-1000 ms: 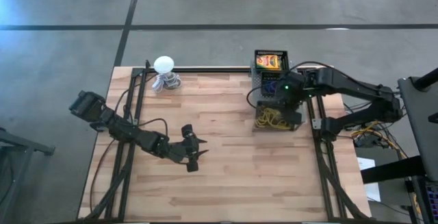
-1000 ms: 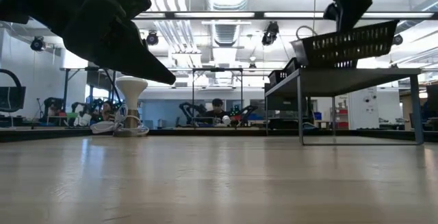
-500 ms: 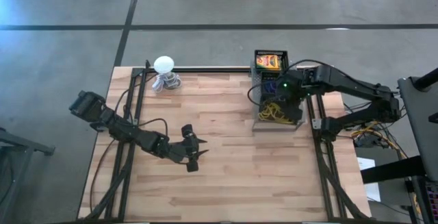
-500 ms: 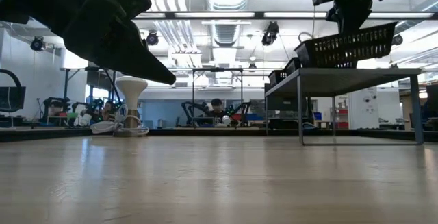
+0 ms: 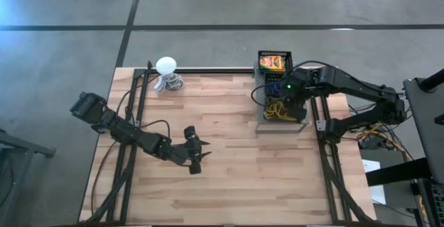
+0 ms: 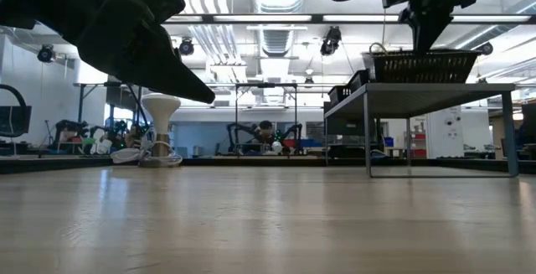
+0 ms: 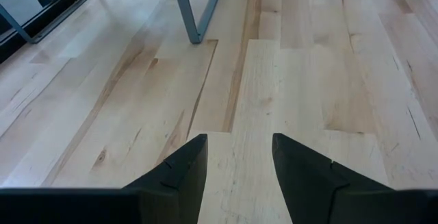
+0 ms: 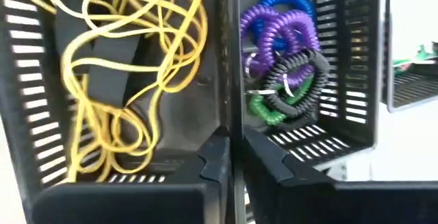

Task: Pick & Place Office Desk Supplies
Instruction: Adjust the black bin on the shelf, then adjust the shelf

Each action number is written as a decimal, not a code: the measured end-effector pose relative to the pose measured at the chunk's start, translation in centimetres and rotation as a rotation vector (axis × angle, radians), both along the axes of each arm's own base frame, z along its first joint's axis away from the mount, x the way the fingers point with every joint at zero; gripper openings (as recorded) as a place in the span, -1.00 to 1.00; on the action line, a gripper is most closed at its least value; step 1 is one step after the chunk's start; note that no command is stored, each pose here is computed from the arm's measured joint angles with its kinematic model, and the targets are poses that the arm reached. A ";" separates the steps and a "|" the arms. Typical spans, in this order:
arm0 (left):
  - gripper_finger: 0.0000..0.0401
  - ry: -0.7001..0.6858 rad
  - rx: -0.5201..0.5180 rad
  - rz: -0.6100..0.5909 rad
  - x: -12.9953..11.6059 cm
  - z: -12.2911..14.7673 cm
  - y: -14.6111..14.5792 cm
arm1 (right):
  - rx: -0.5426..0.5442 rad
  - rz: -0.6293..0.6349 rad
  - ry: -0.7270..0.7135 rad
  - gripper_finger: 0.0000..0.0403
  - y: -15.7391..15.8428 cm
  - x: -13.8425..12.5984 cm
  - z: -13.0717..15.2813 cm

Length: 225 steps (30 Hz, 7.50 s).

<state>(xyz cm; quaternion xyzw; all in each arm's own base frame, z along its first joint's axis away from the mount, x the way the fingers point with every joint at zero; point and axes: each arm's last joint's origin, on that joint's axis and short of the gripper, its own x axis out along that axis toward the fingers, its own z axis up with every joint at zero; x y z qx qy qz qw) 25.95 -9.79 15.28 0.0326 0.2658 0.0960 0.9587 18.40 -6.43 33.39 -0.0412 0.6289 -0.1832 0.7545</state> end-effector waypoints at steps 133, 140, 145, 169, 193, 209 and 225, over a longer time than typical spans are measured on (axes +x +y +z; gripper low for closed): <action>-0.16 -0.047 -0.016 0.022 0.3 0.3 0.2 | 0.224 0.513 -1.333 -0.96 9.5 -10.5 -12.5; -0.16 -0.048 -0.016 0.022 0.3 0.4 0.2 | 0.162 0.554 -1.415 -0.96 9.0 -11.5 -10.6; -0.16 -0.050 -0.017 0.022 0.3 0.4 0.2 | 0.126 0.514 -1.412 -0.96 8.5 -12.0 -9.5; -0.16 -0.058 -0.019 0.036 0.5 0.4 0.6 | 0.282 0.477 -1.429 -0.96 9.7 -10.1 -14.1; -0.16 -0.068 -0.023 0.037 0.6 0.5 0.6 | 0.229 0.345 -1.364 -0.96 9.7 -9.3 -9.8; -0.16 -0.107 -0.043 0.025 1.2 -0.1 0.1 | 0.117 0.101 -0.628 -0.96 21.7 -1.4 -9.4; -0.16 -0.091 0.007 0.010 2.0 -0.8 -0.1 | -0.230 -0.274 -0.843 -0.45 25.4 0.6 -21.9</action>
